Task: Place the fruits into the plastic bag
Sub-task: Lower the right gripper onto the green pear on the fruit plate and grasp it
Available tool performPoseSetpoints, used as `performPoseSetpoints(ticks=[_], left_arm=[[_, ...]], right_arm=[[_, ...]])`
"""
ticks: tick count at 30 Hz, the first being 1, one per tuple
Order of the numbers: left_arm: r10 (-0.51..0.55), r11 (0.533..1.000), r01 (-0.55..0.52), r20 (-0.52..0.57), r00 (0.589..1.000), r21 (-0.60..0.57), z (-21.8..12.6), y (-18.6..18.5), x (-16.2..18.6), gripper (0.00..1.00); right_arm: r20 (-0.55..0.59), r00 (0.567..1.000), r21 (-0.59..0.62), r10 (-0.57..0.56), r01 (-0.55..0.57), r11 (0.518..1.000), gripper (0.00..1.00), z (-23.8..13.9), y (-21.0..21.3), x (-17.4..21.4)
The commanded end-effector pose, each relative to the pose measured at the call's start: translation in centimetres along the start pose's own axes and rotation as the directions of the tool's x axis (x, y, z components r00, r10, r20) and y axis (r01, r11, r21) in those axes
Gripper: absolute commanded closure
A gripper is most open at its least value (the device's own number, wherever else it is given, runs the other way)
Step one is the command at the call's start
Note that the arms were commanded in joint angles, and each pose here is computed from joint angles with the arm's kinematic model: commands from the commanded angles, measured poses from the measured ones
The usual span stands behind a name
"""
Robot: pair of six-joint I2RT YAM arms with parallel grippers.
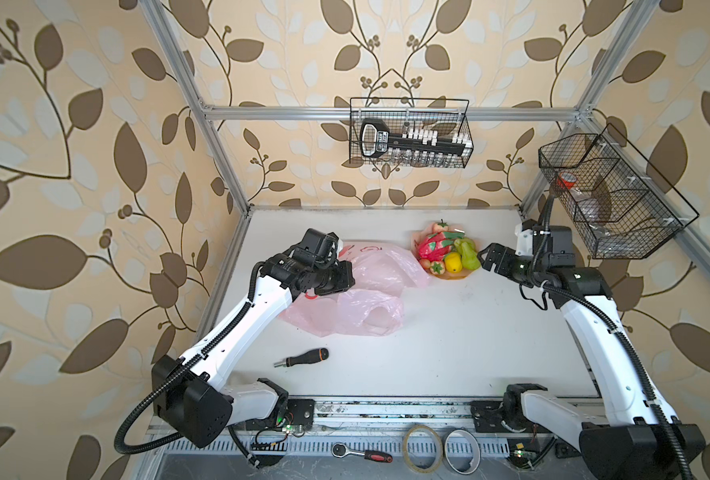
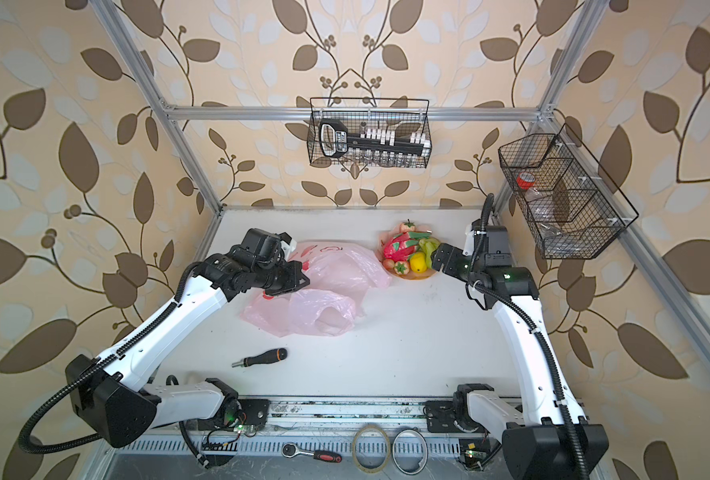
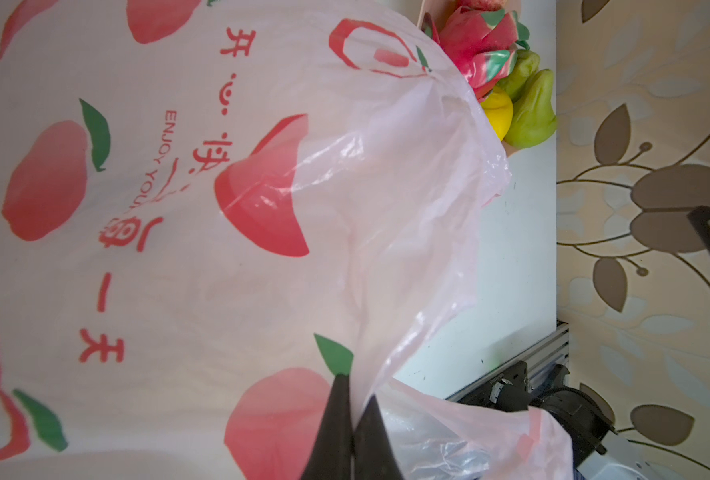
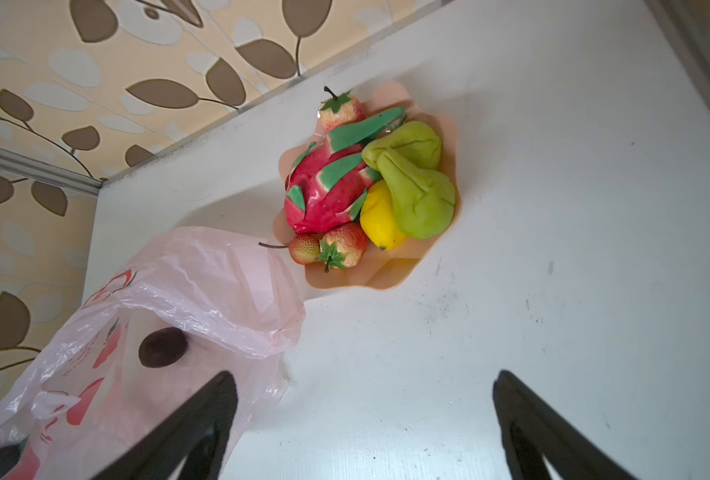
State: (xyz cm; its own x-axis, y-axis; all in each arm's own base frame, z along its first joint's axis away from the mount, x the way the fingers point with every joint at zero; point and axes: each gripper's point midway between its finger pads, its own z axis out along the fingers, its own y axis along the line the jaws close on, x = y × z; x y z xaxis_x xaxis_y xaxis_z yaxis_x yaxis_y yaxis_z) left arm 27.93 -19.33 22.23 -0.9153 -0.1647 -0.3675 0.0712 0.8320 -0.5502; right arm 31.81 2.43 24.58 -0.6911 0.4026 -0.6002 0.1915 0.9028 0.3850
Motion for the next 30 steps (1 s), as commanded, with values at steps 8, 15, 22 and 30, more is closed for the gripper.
performPoseSetpoints(ticks=[8,15,22,30], left_arm=[[0.028,0.999,-0.029,0.031,0.999,0.025,-1.0,-0.5,-0.1,1.0],[0.034,0.999,-0.035,0.032,0.999,0.02,-1.0,-0.5,-0.3,1.0],[0.027,0.999,-0.028,0.029,0.999,0.027,-0.8,-0.7,-0.5,1.0],[0.035,0.999,-0.036,0.033,0.999,0.029,-0.9,-0.9,-0.8,1.0]], right_arm=[[-0.018,1.0,0.032,-0.025,0.026,0.999,0.06,5.0,-2.1,0.0],[-0.072,0.994,0.11,-0.086,0.094,0.989,0.06,8.2,-4.0,0.3],[-0.129,0.978,0.098,-0.164,0.177,0.979,0.07,11.1,-4.0,0.1],[-0.157,0.968,0.104,-0.195,0.213,0.972,0.08,13.4,-4.4,-0.3]])
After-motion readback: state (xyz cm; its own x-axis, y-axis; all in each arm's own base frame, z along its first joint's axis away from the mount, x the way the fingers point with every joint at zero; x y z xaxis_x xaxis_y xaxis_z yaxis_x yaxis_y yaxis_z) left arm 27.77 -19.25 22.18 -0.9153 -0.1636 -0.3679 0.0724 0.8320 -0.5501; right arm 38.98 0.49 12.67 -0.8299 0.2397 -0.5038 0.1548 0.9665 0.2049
